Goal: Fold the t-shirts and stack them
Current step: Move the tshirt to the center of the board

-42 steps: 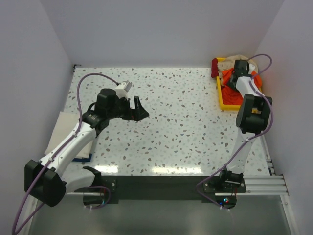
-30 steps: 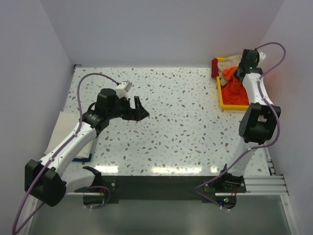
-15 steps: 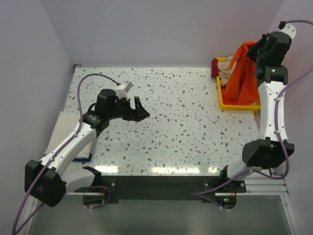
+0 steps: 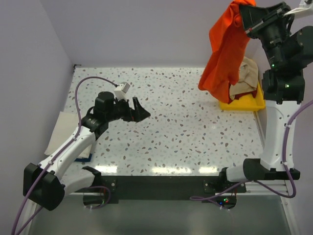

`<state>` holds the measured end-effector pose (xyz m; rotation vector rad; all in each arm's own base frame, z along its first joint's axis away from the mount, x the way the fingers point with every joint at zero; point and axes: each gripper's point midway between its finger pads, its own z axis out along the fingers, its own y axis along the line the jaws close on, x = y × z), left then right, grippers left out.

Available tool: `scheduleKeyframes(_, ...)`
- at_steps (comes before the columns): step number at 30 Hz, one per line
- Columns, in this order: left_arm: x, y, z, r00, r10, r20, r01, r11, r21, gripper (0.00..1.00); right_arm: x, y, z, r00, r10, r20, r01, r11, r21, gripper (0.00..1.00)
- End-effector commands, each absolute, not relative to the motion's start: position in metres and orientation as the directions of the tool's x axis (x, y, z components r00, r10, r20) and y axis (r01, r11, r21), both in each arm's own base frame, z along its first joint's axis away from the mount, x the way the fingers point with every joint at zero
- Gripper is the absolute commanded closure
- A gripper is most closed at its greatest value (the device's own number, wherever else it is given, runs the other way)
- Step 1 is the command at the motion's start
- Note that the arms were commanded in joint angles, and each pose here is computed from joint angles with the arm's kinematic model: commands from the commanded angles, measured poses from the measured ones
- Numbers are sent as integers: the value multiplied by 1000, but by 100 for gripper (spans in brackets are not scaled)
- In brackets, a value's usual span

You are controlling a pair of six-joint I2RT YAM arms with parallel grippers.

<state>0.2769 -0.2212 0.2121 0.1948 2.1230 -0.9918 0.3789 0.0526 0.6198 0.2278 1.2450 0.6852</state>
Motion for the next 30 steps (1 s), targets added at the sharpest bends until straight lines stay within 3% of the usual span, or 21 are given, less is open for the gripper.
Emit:
scheduleKeyframes(1,279,-227,233,-655,-235,-718,461,629,-626,0,290,88,710,262,670,-695,-620,668,411,100)
scheduleKeyframes(6,280,-226,231,-653,-253,-714,447,631,-634,0,265,94,729,227,736,-638,-684,586,433,100)
scheduleKeyframes(10,281,-225,231,-651,-268,-710,438,631,-640,0,314,95,675,101,755,-648,-605,564,562,100)
scheduleKeyframes(13,281,-223,226,-658,-279,-699,414,641,-646,0,358,101,614,-37,754,-656,-517,547,658,77)
scheduleKeyframes(14,281,-221,223,-661,-283,-695,402,649,-646,0,387,106,558,-140,743,-654,-441,545,714,57)
scheduleKeyframes(18,276,-213,201,-682,-291,-671,347,679,-647,0,427,107,400,-351,684,-639,-177,622,763,44)
scheduleKeyframes(19,274,-211,196,-686,-292,-667,336,686,-646,0,423,104,346,-427,665,-612,-66,652,755,42)
scheduleKeyframes(22,264,-207,167,-723,-293,-626,289,695,-659,1,396,92,271,-486,615,-620,66,734,676,38)
scheduleKeyframes(27,241,-211,126,-771,-286,-569,273,659,-701,7,336,66,204,-531,545,-649,195,824,533,34)
scheduleKeyframes(30,234,-218,105,-789,-248,-562,249,707,-662,9,303,52,183,-527,536,-659,246,839,486,34)
